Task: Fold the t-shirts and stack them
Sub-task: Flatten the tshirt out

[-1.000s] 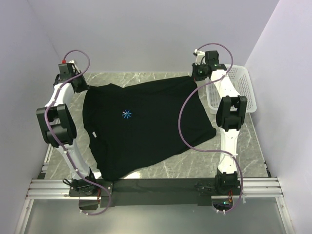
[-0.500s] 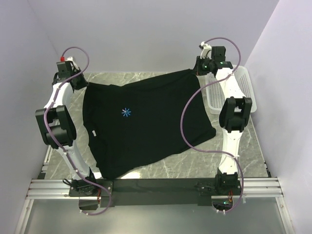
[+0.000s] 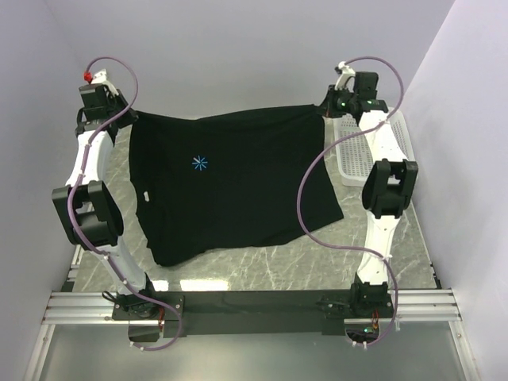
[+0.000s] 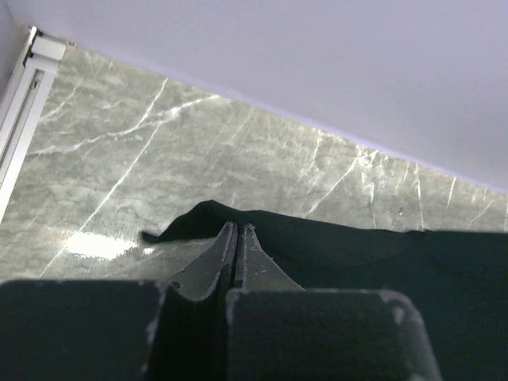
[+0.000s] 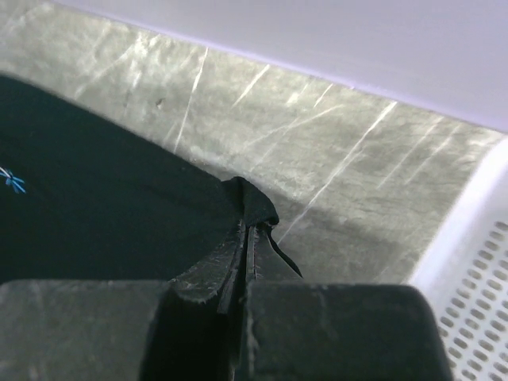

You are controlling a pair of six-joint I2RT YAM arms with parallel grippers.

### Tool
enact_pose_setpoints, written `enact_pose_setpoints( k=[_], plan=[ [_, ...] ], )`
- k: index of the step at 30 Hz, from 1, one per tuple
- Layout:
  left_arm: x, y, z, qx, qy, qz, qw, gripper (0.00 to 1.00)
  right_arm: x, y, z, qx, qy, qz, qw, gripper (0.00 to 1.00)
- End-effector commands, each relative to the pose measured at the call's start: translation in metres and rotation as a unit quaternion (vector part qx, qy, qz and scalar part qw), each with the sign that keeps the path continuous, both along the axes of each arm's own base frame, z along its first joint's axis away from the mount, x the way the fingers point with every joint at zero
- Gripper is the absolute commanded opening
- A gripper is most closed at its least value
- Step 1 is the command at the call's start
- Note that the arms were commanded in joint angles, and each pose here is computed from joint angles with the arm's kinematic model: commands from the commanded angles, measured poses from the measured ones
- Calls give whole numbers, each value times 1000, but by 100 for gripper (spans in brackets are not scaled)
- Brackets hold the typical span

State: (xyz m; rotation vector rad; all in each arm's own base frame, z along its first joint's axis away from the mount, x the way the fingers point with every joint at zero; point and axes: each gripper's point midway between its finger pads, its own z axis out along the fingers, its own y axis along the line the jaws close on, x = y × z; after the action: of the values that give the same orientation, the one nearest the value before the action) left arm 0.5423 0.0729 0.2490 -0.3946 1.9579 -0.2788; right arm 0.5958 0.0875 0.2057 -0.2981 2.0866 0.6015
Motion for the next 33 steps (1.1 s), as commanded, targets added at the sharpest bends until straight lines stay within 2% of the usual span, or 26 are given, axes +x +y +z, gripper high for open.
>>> enact_pose_setpoints(
  k=[1,9,23,29,33],
  plan=[
    [2,4,73,15,-94,7,995,1,-2,-19,92,25,-105,-26,994,0],
    [-9,-5,123,10,-156,-4,988,0,-11,-20,132,74,-134,-19,988,0],
    [-45,-15,224,16,-274,-3,961,0,-35,-8,179,97,-168,12,981,0],
    [-82,-20,291,24,-359,6,933,0,-65,0,248,134,-217,35,966,0],
    [-125,-24,345,39,-425,20,904,1,-102,-2,320,150,-283,51,946,0]
  ],
)
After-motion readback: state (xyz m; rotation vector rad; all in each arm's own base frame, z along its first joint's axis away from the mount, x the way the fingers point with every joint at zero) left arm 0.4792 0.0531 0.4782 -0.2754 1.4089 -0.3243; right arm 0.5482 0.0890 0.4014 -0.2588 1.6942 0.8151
